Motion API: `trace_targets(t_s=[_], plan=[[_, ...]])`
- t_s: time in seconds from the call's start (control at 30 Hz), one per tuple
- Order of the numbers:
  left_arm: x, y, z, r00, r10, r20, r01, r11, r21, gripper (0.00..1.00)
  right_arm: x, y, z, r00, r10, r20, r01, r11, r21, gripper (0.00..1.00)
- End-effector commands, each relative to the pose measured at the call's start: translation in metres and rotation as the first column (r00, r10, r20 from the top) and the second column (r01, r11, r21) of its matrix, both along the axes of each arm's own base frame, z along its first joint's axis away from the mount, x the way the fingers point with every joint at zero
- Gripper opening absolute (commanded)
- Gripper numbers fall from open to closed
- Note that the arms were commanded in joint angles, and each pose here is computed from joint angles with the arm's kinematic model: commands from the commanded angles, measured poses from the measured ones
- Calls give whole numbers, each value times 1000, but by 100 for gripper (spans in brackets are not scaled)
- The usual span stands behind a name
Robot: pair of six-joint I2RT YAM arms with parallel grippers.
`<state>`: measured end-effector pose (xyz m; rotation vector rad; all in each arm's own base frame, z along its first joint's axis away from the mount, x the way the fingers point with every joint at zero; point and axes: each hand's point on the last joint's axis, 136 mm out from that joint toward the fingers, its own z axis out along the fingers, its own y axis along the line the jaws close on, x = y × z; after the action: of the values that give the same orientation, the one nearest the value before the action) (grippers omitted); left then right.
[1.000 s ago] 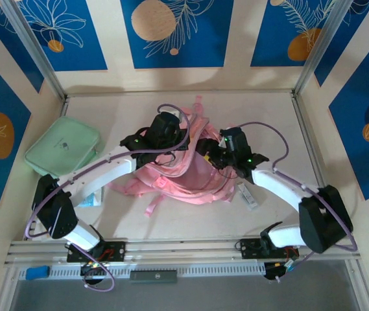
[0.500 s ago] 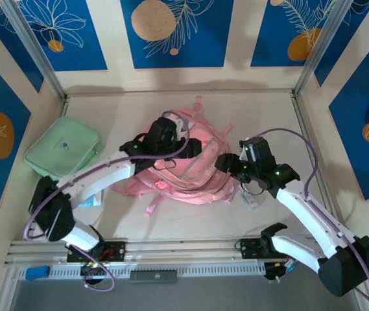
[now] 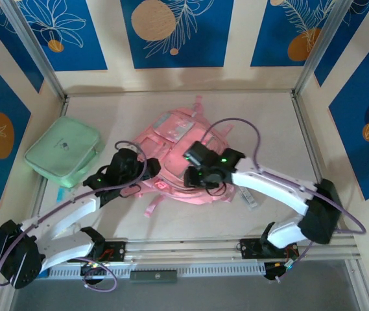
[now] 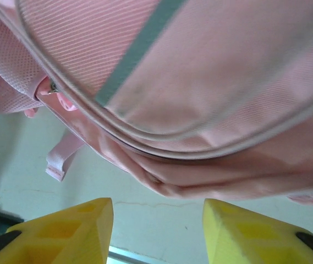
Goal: Pack the student bag
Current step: Close the student bag at the center of the table, then zip the student bag at the center of the table.
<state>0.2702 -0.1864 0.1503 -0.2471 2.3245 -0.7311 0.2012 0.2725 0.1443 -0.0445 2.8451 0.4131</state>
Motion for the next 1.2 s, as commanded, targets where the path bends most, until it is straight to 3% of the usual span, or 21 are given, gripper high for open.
trace_targets(t_s=[0.0,0.23,0.43,0.53,0.77,1.17], plan=[[4,28,1,993,113,20,-113,994,-8,63,11,24,1,994,-94,55,96,994,-42,45],[1,55,-18,988,154,-30,-153,988,36,63,32,90,-26,972,-231,50,233,972,-37,46],[-5,59,-26,989,137,-48,-136,991,11,65,43,107,-56,926,-378,23,379,925,-37,46],[-10,61,-30,989,134,-63,-133,991,15,65,44,113,-69,900,-436,-10,435,899,-39,45],[-17,68,-30,990,129,-60,-127,991,42,67,55,104,-79,832,-552,55,555,829,-69,43],[-20,67,-31,991,119,-65,-117,993,34,69,59,105,-102,841,-538,52,540,833,-118,26]])
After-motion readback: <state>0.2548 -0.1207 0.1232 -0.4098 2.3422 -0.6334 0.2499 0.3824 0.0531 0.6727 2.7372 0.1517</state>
